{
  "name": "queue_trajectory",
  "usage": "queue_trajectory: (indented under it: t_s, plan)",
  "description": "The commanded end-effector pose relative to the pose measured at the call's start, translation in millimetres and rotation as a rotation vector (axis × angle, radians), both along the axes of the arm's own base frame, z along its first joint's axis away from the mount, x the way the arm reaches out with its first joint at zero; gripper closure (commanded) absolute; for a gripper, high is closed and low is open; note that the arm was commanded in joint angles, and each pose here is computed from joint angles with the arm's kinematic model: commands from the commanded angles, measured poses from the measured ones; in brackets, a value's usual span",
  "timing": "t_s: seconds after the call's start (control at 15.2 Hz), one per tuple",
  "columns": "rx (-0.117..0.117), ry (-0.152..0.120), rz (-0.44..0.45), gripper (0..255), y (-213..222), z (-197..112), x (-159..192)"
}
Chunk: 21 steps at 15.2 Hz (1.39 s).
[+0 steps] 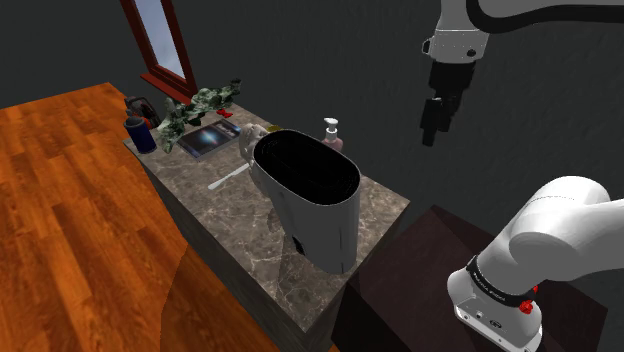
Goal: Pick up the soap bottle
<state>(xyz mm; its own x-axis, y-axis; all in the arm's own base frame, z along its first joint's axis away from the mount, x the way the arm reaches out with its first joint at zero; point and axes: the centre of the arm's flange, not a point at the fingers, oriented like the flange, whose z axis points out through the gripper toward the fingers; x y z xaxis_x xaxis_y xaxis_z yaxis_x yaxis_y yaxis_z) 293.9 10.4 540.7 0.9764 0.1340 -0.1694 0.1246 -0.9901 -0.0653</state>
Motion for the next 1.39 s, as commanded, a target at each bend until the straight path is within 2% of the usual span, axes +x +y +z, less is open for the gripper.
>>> queue_trajectory:
  t_s: [0.0, 1.32]
  plan:
    - [0.0, 0.0, 0.0, 0, 0, 0, 0]
    - [0.011, -0.062, 0.049, 0, -7, -75, 244]
